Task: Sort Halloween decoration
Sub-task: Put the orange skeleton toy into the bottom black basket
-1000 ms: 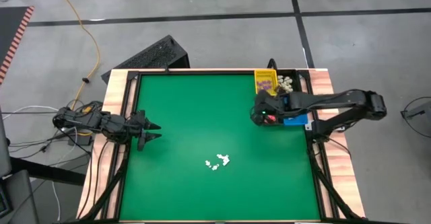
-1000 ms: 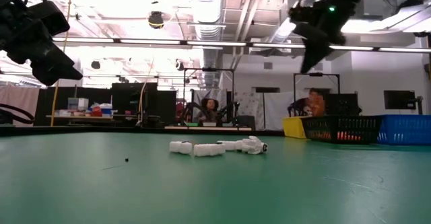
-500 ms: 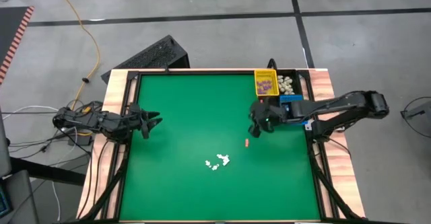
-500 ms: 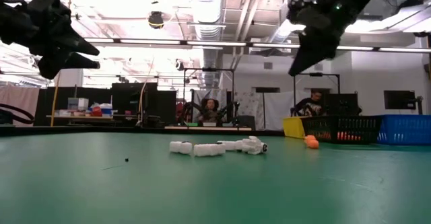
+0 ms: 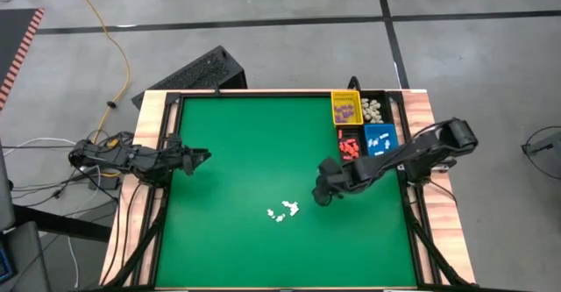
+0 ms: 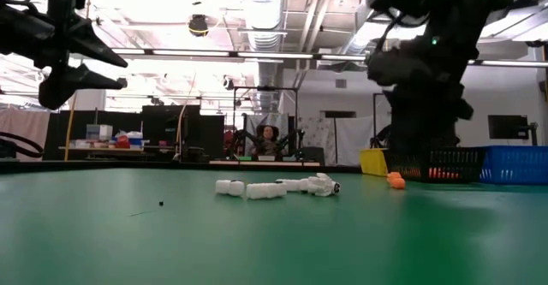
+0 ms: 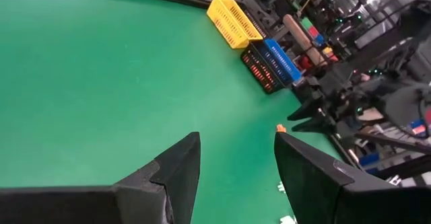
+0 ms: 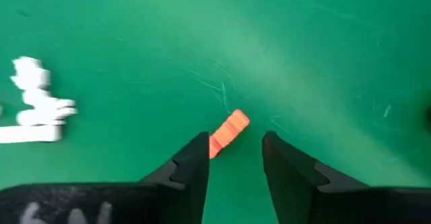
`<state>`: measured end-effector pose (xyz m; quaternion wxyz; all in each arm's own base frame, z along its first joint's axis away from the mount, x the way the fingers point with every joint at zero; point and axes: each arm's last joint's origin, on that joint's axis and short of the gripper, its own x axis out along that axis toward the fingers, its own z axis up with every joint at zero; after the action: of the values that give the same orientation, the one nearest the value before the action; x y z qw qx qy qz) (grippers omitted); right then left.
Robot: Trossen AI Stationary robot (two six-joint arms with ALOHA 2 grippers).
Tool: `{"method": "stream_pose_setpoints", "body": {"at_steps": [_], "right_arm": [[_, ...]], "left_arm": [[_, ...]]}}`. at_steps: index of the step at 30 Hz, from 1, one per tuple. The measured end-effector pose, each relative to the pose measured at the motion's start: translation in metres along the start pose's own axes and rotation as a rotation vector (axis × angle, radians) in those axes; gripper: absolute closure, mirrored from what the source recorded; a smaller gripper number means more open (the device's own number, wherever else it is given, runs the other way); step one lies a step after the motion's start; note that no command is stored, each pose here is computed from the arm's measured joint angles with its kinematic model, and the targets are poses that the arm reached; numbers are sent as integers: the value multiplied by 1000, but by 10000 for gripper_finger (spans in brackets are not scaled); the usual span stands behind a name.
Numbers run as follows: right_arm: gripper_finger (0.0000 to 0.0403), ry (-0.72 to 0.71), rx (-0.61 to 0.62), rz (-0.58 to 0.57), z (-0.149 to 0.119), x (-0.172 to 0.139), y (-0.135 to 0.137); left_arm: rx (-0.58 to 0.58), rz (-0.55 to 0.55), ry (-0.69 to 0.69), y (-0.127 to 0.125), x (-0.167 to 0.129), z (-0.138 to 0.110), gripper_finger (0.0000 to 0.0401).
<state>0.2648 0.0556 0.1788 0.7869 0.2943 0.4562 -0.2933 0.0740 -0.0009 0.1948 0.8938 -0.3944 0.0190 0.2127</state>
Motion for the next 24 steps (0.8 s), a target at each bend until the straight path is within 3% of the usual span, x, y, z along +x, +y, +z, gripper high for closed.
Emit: {"method": "stream_pose_setpoints", "body": {"at_steps": [15, 18, 24], "right_arm": [[246, 20, 121, -78, 0, 40, 6], [276, 20, 153, -78, 1, 40, 6], [376, 32, 143, -91, 0, 36, 3]], "left_arm": [[7, 0, 3, 0, 0, 0, 221], [23, 1, 3, 0, 0, 0, 221], [52, 6, -2, 0, 0, 0, 221]]}}
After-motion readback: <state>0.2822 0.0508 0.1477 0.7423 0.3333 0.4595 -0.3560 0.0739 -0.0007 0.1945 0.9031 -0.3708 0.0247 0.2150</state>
